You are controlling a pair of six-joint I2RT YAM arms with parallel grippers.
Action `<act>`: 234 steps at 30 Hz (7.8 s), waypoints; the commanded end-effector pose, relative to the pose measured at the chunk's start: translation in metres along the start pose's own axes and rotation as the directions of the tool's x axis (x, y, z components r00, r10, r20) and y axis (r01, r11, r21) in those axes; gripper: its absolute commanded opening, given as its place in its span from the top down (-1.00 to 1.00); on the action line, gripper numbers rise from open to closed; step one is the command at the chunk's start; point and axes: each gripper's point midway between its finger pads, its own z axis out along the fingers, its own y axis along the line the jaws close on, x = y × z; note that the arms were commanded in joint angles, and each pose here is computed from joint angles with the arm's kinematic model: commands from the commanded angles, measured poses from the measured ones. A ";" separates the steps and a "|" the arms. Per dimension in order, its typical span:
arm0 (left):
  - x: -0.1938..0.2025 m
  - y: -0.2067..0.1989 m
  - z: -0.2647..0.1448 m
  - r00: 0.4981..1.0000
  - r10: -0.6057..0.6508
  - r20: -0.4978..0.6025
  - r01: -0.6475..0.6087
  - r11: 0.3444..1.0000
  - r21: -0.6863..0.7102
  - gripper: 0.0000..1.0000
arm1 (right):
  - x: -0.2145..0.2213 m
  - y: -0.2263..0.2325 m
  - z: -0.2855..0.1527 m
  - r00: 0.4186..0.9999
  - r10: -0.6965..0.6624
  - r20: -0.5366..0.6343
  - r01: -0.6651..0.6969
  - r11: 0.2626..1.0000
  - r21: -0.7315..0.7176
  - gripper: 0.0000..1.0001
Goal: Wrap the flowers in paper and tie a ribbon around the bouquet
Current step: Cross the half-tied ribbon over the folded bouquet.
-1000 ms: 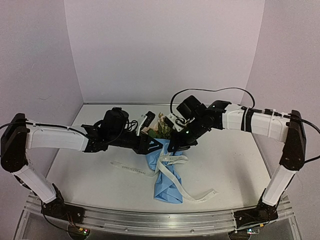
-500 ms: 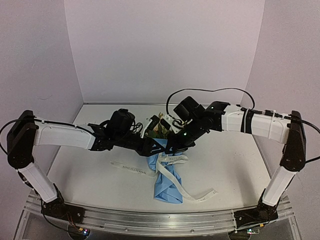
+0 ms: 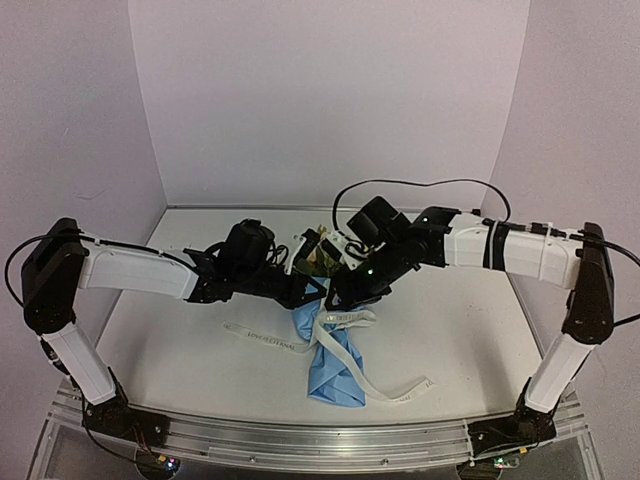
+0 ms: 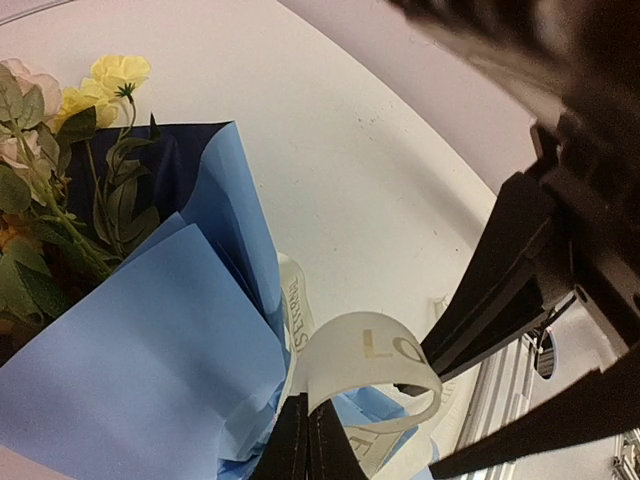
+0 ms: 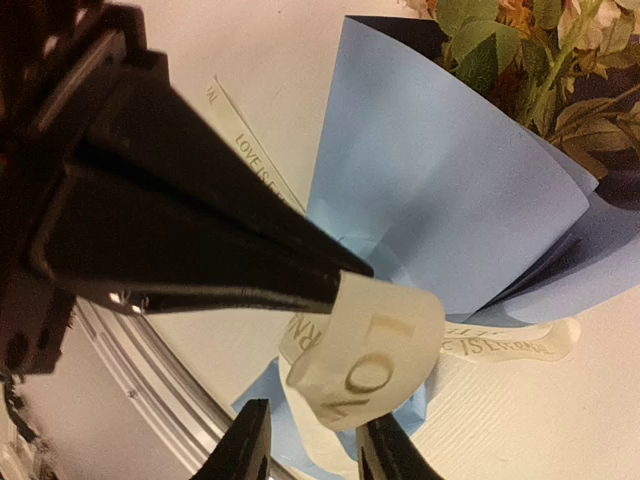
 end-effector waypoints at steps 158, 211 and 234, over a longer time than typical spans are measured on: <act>0.008 -0.004 0.007 0.975 0.027 -0.221 -0.051 0.993 -0.105 0.36 | 0.107 -0.084 0.025 0.982 0.031 0.185 -0.086 0.951 0.297 0.98; 0.004 -0.010 0.022 0.972 0.062 -0.227 -0.096 0.985 -0.140 1.00 | 0.060 -0.054 0.000 0.944 0.124 0.305 -0.191 0.961 0.201 1.00; 0.007 -0.024 0.013 0.972 0.065 -0.224 -0.084 0.994 -0.076 1.00 | -0.004 -0.036 0.061 0.814 0.381 0.439 -0.342 0.925 -0.167 1.00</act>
